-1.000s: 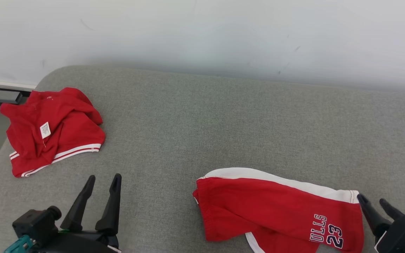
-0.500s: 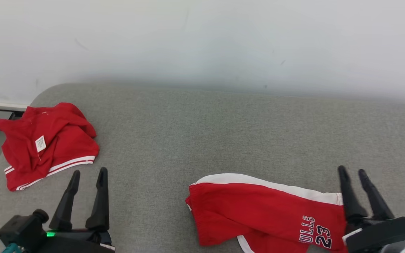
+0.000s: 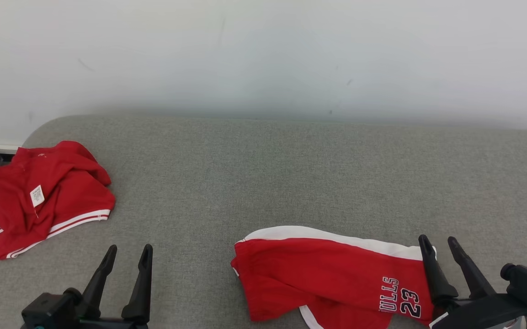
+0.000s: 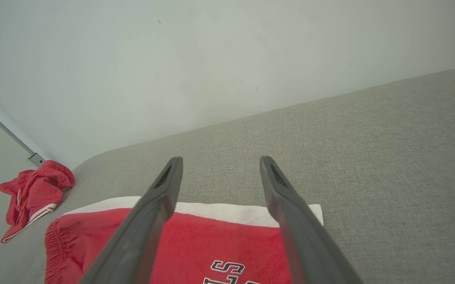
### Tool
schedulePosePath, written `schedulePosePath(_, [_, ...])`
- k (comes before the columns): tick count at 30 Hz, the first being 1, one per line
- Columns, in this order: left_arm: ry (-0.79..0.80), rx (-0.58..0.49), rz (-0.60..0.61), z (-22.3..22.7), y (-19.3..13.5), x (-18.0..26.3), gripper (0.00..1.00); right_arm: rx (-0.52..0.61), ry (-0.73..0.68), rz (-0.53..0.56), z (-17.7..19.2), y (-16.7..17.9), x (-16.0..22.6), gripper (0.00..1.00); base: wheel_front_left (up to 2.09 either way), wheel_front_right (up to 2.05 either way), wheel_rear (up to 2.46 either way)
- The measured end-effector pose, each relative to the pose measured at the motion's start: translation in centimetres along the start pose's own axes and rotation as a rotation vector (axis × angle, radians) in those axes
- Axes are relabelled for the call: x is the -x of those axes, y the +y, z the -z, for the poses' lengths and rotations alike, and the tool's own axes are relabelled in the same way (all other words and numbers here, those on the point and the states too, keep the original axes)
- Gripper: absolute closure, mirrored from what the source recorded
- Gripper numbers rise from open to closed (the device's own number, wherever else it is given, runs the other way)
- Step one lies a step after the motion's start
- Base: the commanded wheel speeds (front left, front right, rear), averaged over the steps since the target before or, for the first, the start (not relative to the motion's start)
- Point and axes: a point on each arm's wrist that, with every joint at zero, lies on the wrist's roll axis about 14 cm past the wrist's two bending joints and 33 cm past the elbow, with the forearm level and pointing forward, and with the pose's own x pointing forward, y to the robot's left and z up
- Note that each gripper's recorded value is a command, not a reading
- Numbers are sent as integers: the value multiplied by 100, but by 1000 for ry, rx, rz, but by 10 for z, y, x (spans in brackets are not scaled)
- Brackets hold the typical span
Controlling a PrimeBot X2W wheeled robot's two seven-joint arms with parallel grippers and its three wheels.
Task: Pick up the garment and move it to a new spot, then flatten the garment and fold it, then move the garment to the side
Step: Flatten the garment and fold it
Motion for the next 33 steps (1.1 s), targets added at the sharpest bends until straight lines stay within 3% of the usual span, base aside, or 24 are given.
schedulePosePath(16, [30, 6, 34, 0, -8, -9, 0, 25, -13, 16, -13, -6, -4, 0, 0, 0, 0])
schedulePosePath(24, [177, -16, 91, -1, -21, -37, 0, 30, 185, 100, -12, -33, -11, 0, 0, 0, 0])
schedulePosePath(29, [369, -13, 119, 14, -34, -52, 0, 56, 311, 78, -20, -24, -23, 0, 0, 0, 0])
schedulePosePath(33, [502, -21, 129, 22, -46, -64, 0, 106, 523, 89, -1, -22, -22, 0, 0, 0, 0])
